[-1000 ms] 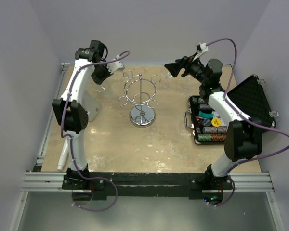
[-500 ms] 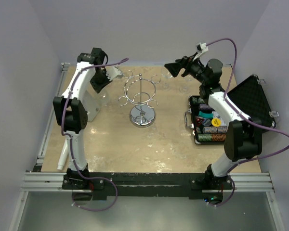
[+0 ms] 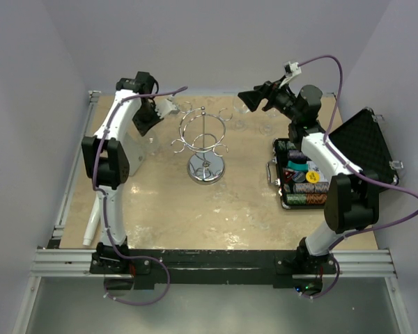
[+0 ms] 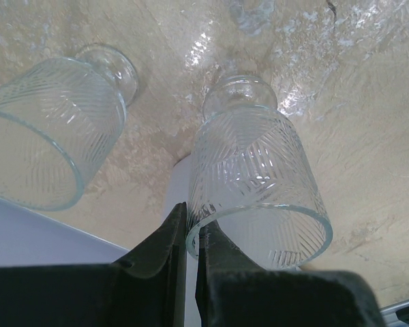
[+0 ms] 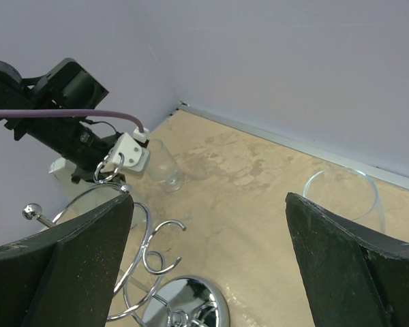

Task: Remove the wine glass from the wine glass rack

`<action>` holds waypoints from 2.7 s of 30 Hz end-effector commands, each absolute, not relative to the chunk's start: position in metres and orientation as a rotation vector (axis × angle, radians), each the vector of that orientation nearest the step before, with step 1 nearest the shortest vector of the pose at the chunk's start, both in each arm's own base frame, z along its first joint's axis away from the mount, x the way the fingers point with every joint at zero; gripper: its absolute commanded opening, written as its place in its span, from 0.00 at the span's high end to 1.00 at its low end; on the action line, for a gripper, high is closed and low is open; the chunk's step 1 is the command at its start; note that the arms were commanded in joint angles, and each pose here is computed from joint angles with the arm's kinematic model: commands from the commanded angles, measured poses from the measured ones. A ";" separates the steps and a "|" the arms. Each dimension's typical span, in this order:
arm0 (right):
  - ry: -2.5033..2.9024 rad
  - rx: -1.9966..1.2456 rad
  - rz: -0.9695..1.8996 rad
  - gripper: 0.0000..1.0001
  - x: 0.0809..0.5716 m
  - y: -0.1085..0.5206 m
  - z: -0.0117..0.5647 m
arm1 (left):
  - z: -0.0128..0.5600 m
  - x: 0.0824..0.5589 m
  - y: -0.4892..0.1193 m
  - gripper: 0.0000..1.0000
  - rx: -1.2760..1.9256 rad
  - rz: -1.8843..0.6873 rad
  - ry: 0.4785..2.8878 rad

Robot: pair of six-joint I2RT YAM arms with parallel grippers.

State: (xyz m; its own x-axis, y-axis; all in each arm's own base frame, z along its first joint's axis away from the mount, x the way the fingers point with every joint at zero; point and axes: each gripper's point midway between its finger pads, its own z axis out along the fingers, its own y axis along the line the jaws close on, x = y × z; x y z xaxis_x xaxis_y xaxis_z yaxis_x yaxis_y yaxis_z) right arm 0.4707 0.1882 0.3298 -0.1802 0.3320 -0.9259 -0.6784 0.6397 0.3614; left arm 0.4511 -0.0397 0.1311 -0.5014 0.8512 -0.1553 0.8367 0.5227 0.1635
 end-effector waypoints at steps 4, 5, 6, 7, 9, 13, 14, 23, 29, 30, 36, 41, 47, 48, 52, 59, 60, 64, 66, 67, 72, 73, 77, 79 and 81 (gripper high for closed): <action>1.430 -0.322 0.903 0.01 0.466 0.185 0.353 | 0.142 0.464 -0.040 1.00 1.415 0.135 2.507; 1.432 -0.321 0.902 0.02 0.466 0.185 0.352 | 0.141 0.465 -0.040 1.00 1.414 0.135 2.507; 1.429 -0.322 0.900 0.01 0.467 0.185 0.353 | 0.140 0.465 -0.041 1.00 1.418 0.133 2.508; 1.432 -0.323 0.898 0.01 0.467 0.185 0.351 | 0.141 0.466 -0.041 1.00 1.416 0.134 2.506; 1.433 -0.324 0.897 0.01 0.467 0.185 0.351 | 0.140 0.468 -0.042 1.00 1.417 0.136 2.502; 1.434 -0.328 0.900 0.01 0.469 0.186 0.351 | 0.135 0.469 -0.039 1.00 1.424 0.144 2.513; 1.436 -0.328 0.899 0.02 0.471 0.185 0.350 | 0.135 0.470 -0.037 1.00 1.428 0.169 2.519; 1.427 -0.343 0.879 0.01 0.472 0.185 0.353 | 0.138 0.474 -0.037 0.93 1.419 0.187 2.498; 1.428 -0.340 0.881 0.02 0.470 0.185 0.352 | 0.142 0.476 -0.037 0.82 1.410 0.193 2.482; 1.429 -0.341 0.880 0.01 0.470 0.184 0.351 | 0.141 0.476 -0.038 0.80 1.413 0.187 2.485; 1.427 -0.342 0.878 0.01 0.468 0.184 0.351 | 0.146 0.476 -0.039 0.66 1.410 0.186 2.469; 1.425 -0.345 0.880 0.01 0.467 0.184 0.352 | 0.149 0.476 -0.039 0.64 1.400 0.185 2.468; 1.427 -0.346 0.881 0.02 0.467 0.185 0.351 | 0.156 0.476 -0.038 0.63 1.387 0.198 2.457; 1.428 -0.347 0.883 0.01 0.468 0.185 0.350 | 0.157 0.476 -0.038 0.63 1.385 0.202 2.454; 1.428 -0.347 0.883 0.01 0.467 0.185 0.350 | 0.163 0.477 -0.036 0.62 1.374 0.222 2.444; 1.431 -0.350 0.884 0.01 0.466 0.185 0.349 | 0.183 0.479 -0.039 0.53 1.351 0.222 2.396; 1.430 -0.349 0.885 0.02 0.466 0.185 0.350 | 0.186 0.479 -0.041 0.52 1.344 0.215 2.387; 1.434 -0.355 0.894 0.01 0.467 0.186 0.349 | 0.195 0.479 -0.041 0.48 1.316 0.221 2.371; 1.436 -0.356 0.889 0.01 0.469 0.186 0.351 | 0.201 0.478 -0.046 0.47 1.299 0.192 2.353; 1.444 -0.354 0.872 0.01 0.470 0.185 0.352 | 0.206 0.479 -0.047 0.46 1.284 0.194 2.344; 1.471 -0.309 0.692 0.02 0.480 0.163 0.367 | 0.242 0.478 -0.048 0.33 1.178 0.207 2.274; 1.516 -0.250 0.645 0.02 0.485 0.153 0.362 | 0.248 0.479 -0.047 0.29 1.139 0.207 2.262; 1.624 -0.037 0.440 0.02 0.506 0.113 0.355 | 0.276 0.481 -0.035 0.09 0.933 0.165 2.196; 1.625 0.069 0.322 0.01 0.507 0.088 0.362 | 0.290 0.485 -0.023 0.00 0.816 0.154 2.144; 1.623 0.125 0.235 0.01 0.503 0.070 0.369 | 0.310 0.487 -0.011 0.00 0.702 0.146 2.076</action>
